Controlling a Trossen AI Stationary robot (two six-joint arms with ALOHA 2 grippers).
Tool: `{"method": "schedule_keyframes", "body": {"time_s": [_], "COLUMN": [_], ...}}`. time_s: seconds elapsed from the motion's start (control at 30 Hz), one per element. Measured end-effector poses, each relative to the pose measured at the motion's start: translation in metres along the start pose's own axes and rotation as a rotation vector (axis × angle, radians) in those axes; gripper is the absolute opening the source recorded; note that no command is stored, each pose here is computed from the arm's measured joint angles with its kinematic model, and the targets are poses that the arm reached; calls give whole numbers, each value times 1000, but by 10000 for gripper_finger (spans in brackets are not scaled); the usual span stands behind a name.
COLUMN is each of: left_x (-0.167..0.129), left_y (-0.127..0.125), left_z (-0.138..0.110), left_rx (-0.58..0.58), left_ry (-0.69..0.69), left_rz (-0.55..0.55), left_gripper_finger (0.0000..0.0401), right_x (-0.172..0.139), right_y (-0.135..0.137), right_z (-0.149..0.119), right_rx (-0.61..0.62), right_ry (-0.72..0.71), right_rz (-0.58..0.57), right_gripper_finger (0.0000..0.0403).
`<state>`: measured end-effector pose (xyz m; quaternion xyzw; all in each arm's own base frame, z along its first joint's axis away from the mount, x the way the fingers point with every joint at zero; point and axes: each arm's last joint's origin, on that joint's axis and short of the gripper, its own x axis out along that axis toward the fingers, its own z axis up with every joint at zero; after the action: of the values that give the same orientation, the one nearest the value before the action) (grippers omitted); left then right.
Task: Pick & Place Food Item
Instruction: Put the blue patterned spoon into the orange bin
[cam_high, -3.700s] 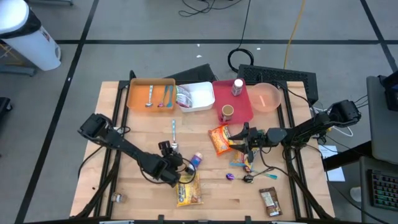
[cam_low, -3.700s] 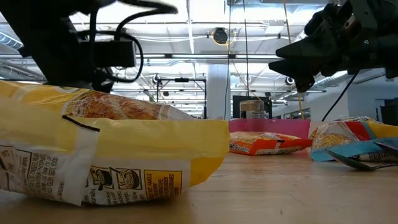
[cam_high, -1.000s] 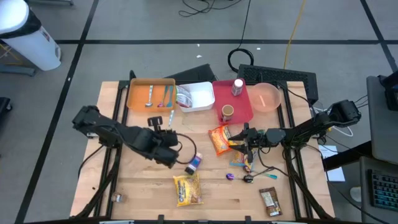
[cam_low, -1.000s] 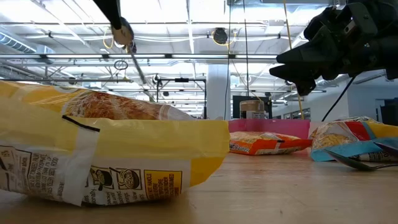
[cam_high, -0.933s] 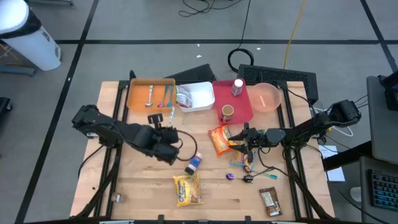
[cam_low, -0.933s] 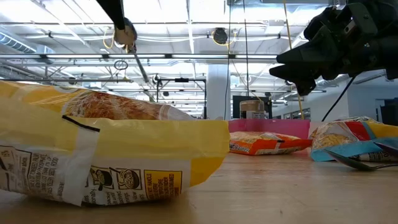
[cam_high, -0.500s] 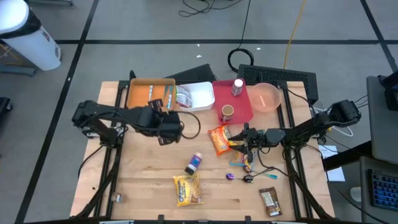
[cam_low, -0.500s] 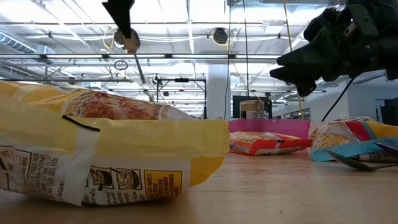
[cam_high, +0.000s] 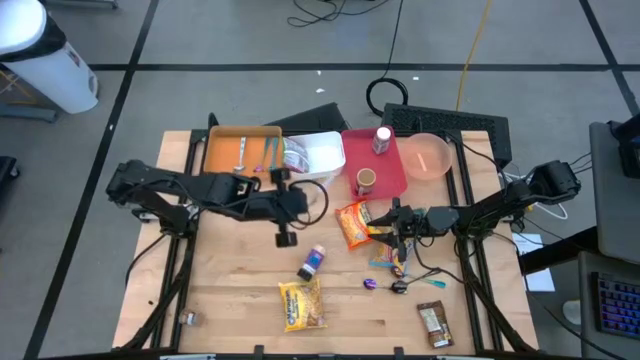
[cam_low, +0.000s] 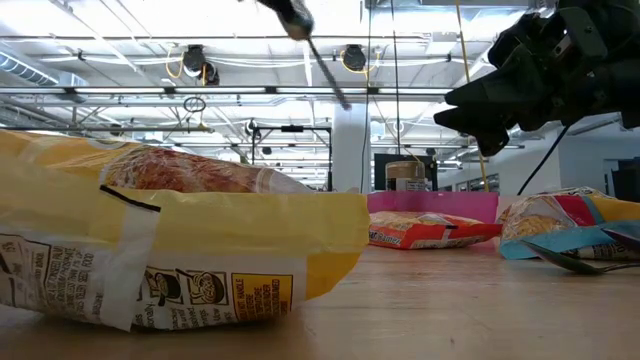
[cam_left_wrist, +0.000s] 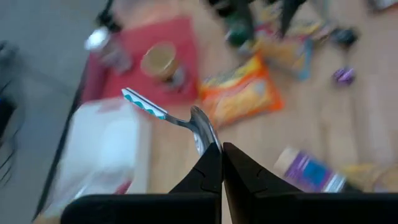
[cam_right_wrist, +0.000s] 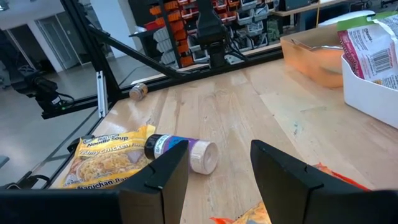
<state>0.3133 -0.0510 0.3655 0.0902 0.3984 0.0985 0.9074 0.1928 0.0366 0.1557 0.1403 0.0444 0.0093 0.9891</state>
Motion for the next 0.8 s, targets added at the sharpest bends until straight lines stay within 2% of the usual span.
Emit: {"method": "schedule_keyframes", "body": {"time_s": [0.1,0.27,0.53,0.63,0.8], "left_x": [17,22,-19,-32,-39], "left_y": [-5,5,26,35,47], "left_z": [-8,-32,-83,-101,-125], "left_rx": [30,-8,-170,-215,-258], "left_ry": [-17,29,-78,-50,118], "left_rz": [-51,-2,-8,65,202], "left_gripper_finger": [1,1,1,1,1], "right_x": [0,0,0,0,0], "right_y": [0,-1,-1,0,0], "right_z": [0,-2,-2,-1,2], "right_rx": [-1,-1,-7,-5,0], "right_ry": [3,21,19,6,-19], "right_rz": [-1,-6,-6,-6,1], "right_gripper_finger": [164,164,164,164,164]}}
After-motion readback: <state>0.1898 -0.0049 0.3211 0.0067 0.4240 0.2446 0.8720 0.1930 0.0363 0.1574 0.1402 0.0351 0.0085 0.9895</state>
